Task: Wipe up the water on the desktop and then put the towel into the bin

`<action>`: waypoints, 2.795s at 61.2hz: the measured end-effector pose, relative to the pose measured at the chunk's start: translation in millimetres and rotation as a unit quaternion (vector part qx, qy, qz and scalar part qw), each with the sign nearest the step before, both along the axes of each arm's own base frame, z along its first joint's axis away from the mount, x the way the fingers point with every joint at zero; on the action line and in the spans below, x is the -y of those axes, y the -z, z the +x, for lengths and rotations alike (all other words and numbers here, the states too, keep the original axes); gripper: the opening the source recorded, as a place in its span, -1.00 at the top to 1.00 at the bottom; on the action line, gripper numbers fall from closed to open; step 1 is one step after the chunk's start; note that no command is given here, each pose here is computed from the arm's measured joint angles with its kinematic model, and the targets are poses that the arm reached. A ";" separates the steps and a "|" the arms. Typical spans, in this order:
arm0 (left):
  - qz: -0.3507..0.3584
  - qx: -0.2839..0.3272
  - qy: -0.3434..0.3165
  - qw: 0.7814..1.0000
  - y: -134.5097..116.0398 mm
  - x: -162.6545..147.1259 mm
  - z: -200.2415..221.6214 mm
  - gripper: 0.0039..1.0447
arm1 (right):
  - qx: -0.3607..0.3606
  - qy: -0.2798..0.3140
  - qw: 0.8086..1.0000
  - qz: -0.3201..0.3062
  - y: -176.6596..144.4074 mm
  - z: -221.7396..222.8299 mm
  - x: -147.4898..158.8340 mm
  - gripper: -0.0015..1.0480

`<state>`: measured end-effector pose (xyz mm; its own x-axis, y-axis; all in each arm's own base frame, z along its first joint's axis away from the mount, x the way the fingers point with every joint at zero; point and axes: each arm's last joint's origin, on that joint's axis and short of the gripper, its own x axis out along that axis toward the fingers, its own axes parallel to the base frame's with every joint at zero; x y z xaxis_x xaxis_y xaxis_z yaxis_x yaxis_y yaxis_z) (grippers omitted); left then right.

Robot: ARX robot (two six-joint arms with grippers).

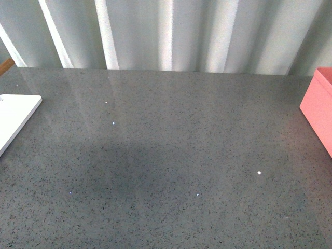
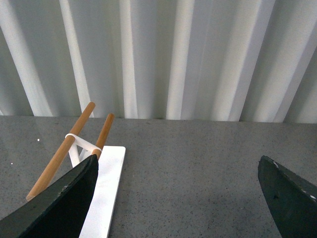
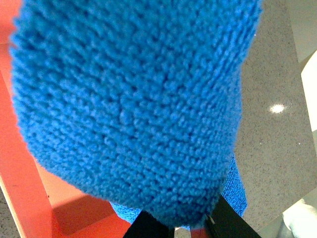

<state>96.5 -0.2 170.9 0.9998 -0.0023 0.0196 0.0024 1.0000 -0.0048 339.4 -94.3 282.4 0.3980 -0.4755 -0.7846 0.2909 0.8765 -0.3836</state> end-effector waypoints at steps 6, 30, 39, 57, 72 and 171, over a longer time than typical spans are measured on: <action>0.000 0.000 0.000 1.000 0.0 0.0 0.0 -0.87 | -0.002 -0.001 1.000 0.003 0.3 -0.4 0.0 0.58; 0.000 0.000 0.000 1.000 0.0 0.0 0.0 -0.87 | -0.002 -0.002 1.000 0.004 0.2 -0.4 0.0 -0.67; 0.000 0.000 0.000 1.000 0.0 0.0 0.0 -0.87 | -0.002 -0.001 1.000 0.004 0.2 -0.4 0.0 -0.85; 0.000 0.000 0.000 1.000 0.0 0.0 0.0 -0.87 | 0.383 -0.194 0.894 0.127 24.7 -28.7 -22.2 -0.27; 0.000 0.000 -0.001 1.000 -0.1 0.0 -0.1 -0.87 | 0.498 -0.244 0.828 0.082 50.8 -88.5 -57.2 0.54; 0.000 0.001 0.000 1.000 -0.1 0.0 -0.1 -0.87 | 0.506 -0.238 0.825 0.084 107.4 -221.7 -94.2 0.94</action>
<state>96.4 -0.2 171.0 0.9998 -0.0019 0.0212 0.0020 1.0000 -0.0044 117.7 -0.1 175.1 0.9996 0.0042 0.0261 -0.0037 0.9998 -0.0172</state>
